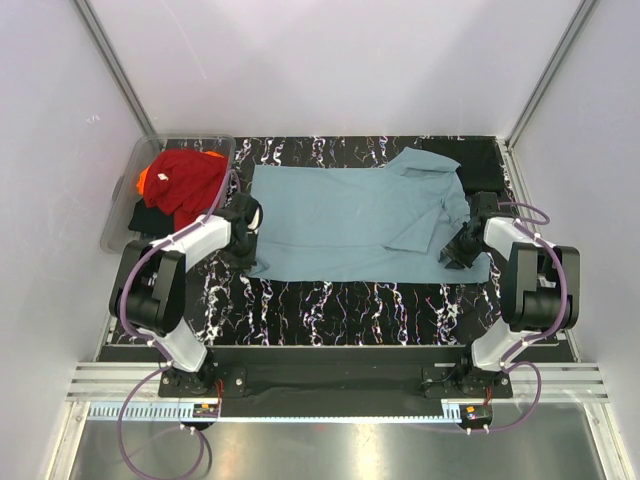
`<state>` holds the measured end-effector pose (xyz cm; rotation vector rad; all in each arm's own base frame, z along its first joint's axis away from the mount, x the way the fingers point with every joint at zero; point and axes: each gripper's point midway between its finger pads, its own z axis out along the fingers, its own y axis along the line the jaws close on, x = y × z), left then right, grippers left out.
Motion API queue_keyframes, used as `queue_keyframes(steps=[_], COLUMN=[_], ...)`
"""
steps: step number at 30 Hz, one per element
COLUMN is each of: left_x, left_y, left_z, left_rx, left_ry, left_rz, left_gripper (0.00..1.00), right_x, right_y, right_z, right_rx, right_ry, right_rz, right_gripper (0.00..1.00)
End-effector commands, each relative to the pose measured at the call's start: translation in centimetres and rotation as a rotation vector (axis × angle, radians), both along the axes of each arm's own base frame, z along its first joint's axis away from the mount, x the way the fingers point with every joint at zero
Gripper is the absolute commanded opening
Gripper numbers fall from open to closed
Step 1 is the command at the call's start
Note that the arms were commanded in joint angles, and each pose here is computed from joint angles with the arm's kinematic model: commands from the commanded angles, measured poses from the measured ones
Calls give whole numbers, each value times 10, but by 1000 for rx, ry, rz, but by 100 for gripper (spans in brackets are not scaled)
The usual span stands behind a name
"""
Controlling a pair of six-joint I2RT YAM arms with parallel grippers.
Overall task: Fold and stack the t-shirts
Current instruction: Fold the tshirt
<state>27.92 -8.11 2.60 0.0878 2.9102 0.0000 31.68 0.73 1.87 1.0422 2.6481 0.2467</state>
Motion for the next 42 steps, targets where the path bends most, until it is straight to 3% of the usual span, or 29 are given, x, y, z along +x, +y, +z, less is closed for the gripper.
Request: queue_keyframes(steps=[1,13,16,21,24,28,30,33,42], left_x=[-2,-3,-6,-11,-9,13,23,36,70], left_y=[13,39,47,54,52,31,4,-23,-38], left_z=[4,25,21,22,34,68,74,77,26], left_rx=[54,166,200,233,227,108,-33,-156,-145], left_ry=[-17,-70,-46,-27,-44,-151,-167,-172,-56], left_rz=[42,119,133,138,131,94,31,-18,-39], left_gripper=[9,2,7,27,31,36,38,40,45], right_x=[3,-7,-8,-15,-20,-14,-1,22,54], right_y=[-15,-40,-43,-45,-44,-36,-27,1,22], right_z=[4,2,5,15,22,46,65,83,72], right_rx=[-70,-142,-154,-173,-173,-125,-97,-21,69], right_ry=[-29,3,2,-3,-10,-74,-155,-265,-345], right_rz=[2,-22,-23,-28,-37,-72,-91,-42,-97], right_gripper=[32,30,29,29,29,30,31,40,51])
